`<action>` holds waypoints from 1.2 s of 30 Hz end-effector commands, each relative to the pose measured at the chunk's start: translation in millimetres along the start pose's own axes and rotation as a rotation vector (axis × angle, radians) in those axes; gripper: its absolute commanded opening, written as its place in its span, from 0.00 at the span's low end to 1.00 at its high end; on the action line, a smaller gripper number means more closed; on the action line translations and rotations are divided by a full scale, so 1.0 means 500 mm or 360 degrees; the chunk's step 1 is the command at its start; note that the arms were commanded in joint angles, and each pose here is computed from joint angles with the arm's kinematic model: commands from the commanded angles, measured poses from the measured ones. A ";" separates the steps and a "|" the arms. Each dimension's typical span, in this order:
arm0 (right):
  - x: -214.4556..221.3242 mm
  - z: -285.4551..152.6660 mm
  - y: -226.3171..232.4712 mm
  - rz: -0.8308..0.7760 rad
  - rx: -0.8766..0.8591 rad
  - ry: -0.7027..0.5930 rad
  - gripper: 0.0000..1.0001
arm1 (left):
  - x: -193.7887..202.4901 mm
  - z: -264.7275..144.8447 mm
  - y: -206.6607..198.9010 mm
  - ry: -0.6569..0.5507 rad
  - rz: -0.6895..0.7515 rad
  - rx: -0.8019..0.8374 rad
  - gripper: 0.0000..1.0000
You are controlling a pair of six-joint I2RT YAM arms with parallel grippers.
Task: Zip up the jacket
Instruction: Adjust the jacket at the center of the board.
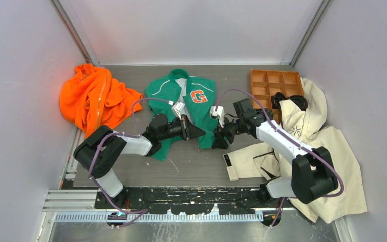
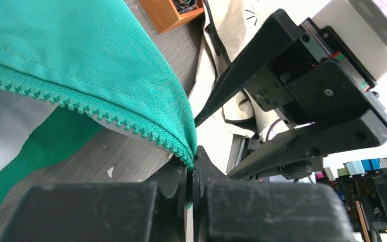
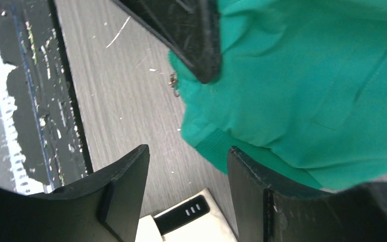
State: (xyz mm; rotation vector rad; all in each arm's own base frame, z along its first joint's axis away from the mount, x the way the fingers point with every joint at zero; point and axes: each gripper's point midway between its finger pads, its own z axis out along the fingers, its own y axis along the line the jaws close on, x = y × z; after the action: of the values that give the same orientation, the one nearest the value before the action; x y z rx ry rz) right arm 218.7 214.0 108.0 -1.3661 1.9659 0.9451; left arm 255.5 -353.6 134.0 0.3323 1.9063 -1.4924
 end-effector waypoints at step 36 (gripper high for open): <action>-0.093 0.004 -0.001 0.0428 -0.0212 -0.0149 0.04 | -0.061 -0.039 -0.052 -0.0176 0.0156 0.0058 0.54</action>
State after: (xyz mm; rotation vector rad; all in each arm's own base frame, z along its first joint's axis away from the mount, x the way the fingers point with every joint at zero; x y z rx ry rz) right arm 240.0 236.1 128.5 -1.0768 2.1135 1.1765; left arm 258.7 -345.6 174.2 0.3131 1.8009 -1.5222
